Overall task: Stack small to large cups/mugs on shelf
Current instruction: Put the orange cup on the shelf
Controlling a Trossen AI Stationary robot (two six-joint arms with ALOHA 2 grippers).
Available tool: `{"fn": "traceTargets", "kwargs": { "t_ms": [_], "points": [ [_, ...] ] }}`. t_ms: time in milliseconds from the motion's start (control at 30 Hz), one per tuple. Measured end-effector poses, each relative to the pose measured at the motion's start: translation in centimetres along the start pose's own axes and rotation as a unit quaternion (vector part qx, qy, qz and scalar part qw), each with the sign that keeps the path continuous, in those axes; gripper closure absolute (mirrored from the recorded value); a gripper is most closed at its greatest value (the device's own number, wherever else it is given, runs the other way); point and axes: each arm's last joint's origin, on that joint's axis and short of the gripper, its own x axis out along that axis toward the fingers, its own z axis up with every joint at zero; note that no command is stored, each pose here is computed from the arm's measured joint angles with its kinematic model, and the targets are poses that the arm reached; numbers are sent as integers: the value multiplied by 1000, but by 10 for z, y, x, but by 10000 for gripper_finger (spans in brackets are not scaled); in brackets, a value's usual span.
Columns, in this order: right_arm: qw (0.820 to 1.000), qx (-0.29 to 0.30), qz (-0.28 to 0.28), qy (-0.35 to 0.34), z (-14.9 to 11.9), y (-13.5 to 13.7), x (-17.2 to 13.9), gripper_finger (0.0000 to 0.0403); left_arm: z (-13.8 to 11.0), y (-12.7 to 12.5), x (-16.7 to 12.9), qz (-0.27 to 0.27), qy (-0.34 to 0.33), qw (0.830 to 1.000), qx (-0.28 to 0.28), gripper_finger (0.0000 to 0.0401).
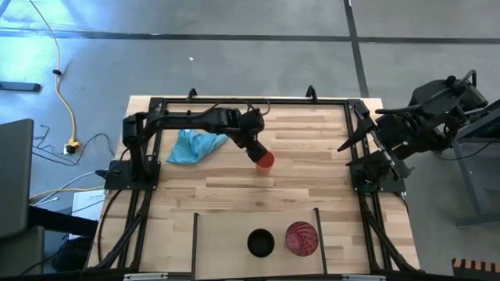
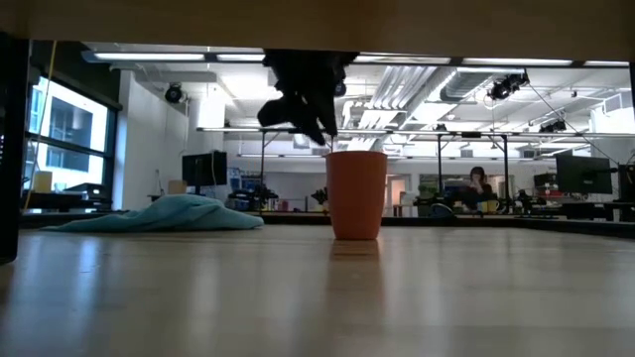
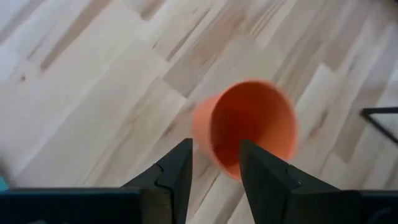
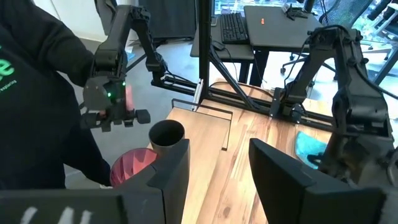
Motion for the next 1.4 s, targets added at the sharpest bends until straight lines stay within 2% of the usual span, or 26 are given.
{"fn": "traceTargets", "kwargs": {
  "t_ms": [200, 867, 1100, 1400],
  "points": [
    [1000, 0, 1, 0, 0, 0, 0, 245, -4, 2, 13, 9, 30, 1000, -3, 283],
    [1000, -10, 4, 3, -1, 0, 0, 245, -2, -2, 13, -22, 24, 999, -1, 283],
    [1000, -10, 4, 3, 0, 0, 0, 245, -4, -9, 22, -40, 38, 998, 4, 283],
    [1000, -10, 4, 3, -1, 0, 0, 245, -7, -9, 36, -34, 49, 998, 1, 283]
  ]
}}
